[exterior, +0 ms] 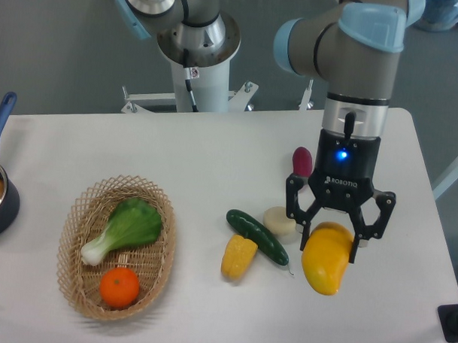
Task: Pick up the mango from the table
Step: 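Lift the grasped mango up off the table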
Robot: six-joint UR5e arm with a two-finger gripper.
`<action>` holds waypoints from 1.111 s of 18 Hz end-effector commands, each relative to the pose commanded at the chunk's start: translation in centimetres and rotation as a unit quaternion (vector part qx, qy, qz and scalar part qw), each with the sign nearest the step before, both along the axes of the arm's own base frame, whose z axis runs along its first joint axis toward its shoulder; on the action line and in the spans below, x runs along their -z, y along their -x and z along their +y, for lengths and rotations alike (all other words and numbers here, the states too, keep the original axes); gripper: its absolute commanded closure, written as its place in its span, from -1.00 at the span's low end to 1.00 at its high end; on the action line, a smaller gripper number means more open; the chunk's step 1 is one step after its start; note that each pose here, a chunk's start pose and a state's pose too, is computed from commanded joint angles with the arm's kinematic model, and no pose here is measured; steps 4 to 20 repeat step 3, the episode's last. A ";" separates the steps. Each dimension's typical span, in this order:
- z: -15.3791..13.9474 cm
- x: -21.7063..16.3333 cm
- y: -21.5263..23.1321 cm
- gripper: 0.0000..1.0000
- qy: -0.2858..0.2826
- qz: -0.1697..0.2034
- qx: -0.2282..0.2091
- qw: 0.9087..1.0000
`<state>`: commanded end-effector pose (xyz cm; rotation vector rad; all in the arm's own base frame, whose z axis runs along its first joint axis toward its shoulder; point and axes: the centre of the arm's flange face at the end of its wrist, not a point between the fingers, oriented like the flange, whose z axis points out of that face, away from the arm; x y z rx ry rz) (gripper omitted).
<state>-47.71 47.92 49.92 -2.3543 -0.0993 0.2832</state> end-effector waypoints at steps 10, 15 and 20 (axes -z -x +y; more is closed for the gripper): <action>-0.1 -0.5 -0.8 0.27 -0.004 -0.004 -0.001 1.000; -0.1 -0.5 -0.8 0.27 -0.004 -0.004 -0.001 1.000; -0.1 -0.5 -0.8 0.27 -0.004 -0.004 -0.001 1.000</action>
